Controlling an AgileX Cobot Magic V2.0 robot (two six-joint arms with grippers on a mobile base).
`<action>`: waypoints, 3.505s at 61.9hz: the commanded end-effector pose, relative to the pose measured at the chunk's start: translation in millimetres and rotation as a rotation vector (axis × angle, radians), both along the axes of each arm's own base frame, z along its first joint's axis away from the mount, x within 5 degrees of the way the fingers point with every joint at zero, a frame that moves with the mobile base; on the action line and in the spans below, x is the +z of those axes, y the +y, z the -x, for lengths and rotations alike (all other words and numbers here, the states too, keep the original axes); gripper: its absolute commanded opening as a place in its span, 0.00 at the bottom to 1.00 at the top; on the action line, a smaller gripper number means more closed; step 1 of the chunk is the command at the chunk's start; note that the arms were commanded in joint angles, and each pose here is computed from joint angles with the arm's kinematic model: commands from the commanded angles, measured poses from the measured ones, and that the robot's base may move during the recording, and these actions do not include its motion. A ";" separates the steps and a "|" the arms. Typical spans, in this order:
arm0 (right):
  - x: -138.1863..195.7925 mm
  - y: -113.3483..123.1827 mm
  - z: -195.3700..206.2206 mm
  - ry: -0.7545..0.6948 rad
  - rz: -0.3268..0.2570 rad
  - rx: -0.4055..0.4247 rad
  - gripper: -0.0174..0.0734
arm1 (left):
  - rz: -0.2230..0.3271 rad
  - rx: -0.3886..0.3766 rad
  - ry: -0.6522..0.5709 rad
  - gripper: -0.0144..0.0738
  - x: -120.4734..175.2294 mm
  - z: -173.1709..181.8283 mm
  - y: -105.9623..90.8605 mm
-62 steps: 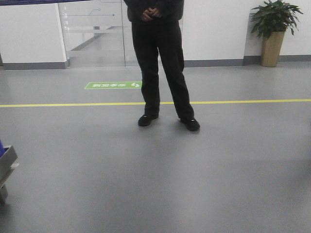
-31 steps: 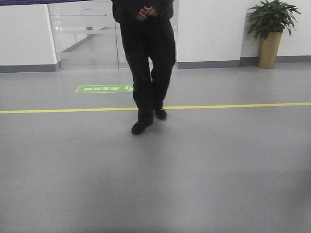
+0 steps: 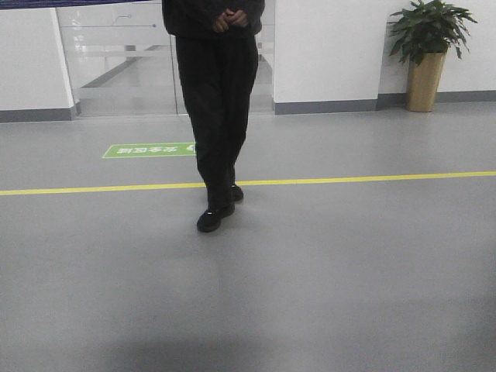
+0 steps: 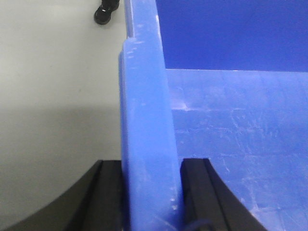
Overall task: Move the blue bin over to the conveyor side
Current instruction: 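Hold the blue bin with both grippers while the base drives to the conveyor, then lower the held blue bin onto the grey conveyor belt surface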
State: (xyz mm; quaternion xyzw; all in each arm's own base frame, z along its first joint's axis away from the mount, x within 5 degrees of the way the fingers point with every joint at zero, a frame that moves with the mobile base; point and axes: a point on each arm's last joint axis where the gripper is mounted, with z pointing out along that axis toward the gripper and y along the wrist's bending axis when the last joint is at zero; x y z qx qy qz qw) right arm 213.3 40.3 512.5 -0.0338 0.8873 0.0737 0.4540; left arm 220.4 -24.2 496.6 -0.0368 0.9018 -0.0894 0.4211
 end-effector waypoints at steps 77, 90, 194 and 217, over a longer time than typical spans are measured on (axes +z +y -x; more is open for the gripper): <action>20.6 -7.9 3.6 -0.192 0.042 -0.038 0.11 | -0.026 0.017 -0.123 0.14 15.1 6.3 4.3; 21.2 -7.9 3.3 -0.200 0.040 -0.038 0.11 | -0.026 0.017 -0.123 0.14 15.1 6.3 4.3; 21.6 -7.8 3.1 -0.205 0.040 -0.038 0.11 | -0.026 0.017 -0.123 0.14 15.1 6.3 4.3; 21.6 -7.8 3.1 -0.205 0.040 -0.038 0.11 | -0.026 0.017 -0.123 0.14 14.8 5.6 4.2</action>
